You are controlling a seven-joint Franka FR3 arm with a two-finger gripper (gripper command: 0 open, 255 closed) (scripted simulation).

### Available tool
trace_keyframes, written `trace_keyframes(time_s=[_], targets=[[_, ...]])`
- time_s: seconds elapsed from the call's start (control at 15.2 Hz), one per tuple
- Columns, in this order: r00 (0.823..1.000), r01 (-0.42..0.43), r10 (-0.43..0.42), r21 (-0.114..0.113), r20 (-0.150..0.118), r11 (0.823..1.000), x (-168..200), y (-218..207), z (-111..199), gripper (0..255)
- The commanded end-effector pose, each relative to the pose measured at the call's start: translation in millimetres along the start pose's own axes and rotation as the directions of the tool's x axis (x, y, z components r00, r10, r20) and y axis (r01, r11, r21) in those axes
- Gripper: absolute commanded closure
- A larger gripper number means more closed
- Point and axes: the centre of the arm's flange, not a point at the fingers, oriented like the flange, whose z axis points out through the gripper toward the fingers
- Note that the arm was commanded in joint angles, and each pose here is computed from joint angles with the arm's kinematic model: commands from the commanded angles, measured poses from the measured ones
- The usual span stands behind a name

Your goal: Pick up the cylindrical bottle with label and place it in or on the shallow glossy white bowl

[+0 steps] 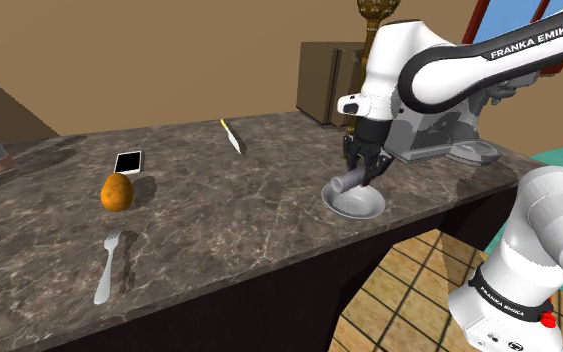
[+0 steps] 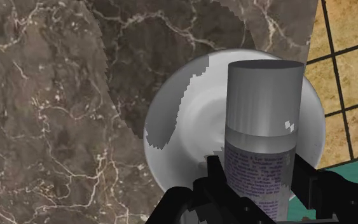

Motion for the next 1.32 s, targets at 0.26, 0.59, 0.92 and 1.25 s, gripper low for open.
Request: trace_keyframes(time_s=[0.26, 0.59, 0.92, 1.25], targets=[[1.0, 0.0, 0.0, -0.001, 0.0, 1.0, -0.8, 0.5, 30.9, 255], [1.0, 0.0, 0.0, -0.001, 0.0, 1.0, -1.1, 0.4, 47.9, 255], [1.0, 0.0, 0.0, -0.001, 0.0, 1.0, -1.1, 0.4, 47.9, 255], [1.0, 0.0, 0.0, -0.001, 0.0, 1.0, -1.1, 0.5, 47.9, 0]])
